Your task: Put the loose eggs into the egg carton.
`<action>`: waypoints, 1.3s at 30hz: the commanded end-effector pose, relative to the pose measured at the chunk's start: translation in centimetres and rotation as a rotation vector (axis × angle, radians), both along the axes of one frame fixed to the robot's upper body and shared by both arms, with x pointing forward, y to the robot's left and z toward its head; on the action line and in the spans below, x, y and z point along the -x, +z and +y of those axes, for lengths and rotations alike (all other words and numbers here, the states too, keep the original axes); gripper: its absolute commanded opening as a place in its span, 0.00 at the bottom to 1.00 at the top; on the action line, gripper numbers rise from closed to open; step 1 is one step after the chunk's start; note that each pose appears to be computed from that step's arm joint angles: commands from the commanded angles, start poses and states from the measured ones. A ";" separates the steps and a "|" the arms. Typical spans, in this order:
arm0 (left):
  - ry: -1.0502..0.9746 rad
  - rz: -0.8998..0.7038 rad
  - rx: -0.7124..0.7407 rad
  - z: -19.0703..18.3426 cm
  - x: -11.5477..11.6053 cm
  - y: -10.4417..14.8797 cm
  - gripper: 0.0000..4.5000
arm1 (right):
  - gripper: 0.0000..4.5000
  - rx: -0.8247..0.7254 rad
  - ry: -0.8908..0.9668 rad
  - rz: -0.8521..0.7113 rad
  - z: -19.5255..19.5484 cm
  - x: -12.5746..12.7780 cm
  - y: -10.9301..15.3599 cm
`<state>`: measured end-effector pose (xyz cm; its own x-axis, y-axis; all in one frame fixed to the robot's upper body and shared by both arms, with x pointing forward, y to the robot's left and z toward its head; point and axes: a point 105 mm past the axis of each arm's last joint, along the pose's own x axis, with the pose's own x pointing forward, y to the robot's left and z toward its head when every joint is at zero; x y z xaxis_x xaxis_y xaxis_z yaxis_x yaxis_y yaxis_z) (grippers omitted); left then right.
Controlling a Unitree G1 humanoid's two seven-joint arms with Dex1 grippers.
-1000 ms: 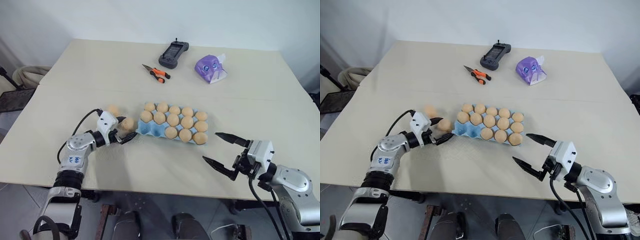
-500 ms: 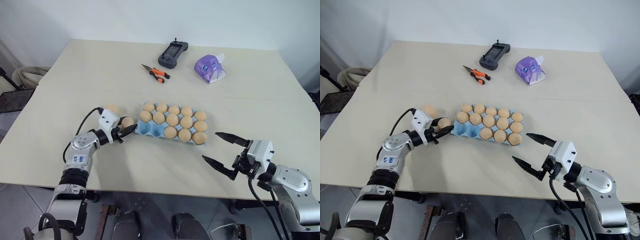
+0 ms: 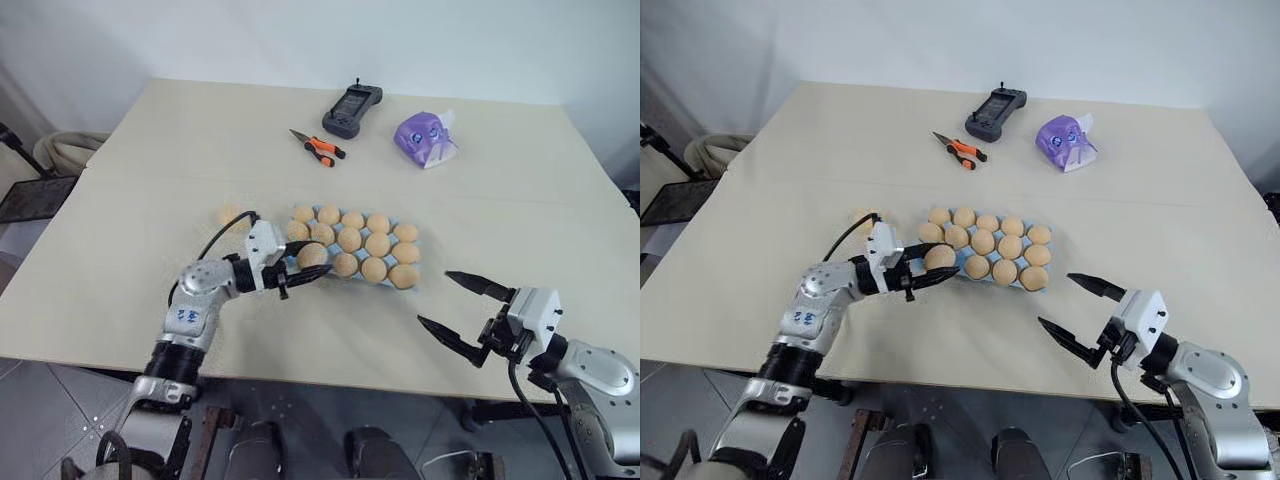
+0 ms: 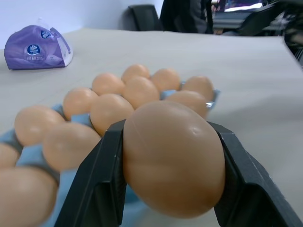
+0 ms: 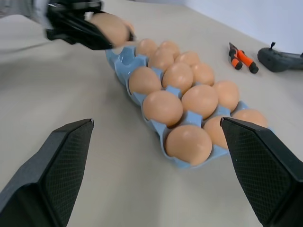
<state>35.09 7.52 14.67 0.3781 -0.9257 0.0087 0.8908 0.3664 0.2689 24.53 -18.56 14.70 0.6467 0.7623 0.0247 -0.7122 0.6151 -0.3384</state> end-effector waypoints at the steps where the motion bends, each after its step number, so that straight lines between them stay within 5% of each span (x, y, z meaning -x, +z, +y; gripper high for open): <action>1: 0.038 -0.036 -0.019 0.1 -0.8 0.2 0.42 | 1.00 -0.007 -0.008 -0.064 0.1 0.5 1.4; 5: 0.038 -0.023 -0.002 0.2 -1.1 0.2 0.42 | 1.00 -0.012 -0.016 -0.063 0.2 0.6 1.3; 6: 0.033 -0.034 0.001 0.0 -1.1 0.3 0.58 | 1.00 -0.014 -0.016 -0.063 0.2 0.6 1.2; 11: 0.065 -0.100 0.013 0.9 -1.0 1.9 0.91 | 1.00 -0.019 0.003 -0.067 0.6 0.3 1.4; 20: 0.342 -0.174 0.033 10.3 2.3 2.7 0.91 | 1.00 -0.020 0.116 -0.065 2.0 -0.3 1.8; 23: 0.537 -0.182 0.042 14.3 3.3 2.5 1.00 | 1.00 -0.021 0.141 -0.063 2.2 -0.7 1.8; 29: 0.843 -0.069 0.080 20.7 7.5 -0.1 1.00 | 1.00 -0.041 0.173 -0.059 2.5 -1.8 1.5; 34: 0.889 -0.034 0.118 20.9 8.6 -0.6 1.00 | 1.00 -0.049 0.191 -0.061 2.7 -2.3 1.1; 39: 0.836 0.004 0.116 19.0 6.9 -0.5 1.00 | 1.00 -0.047 0.197 -0.069 2.7 -2.7 1.2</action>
<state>27.67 27.20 13.11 0.9457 -0.3187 0.0634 0.3041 0.9367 0.1734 27.29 -15.96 15.36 0.4925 0.8666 0.0799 -0.8024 0.4877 -0.3440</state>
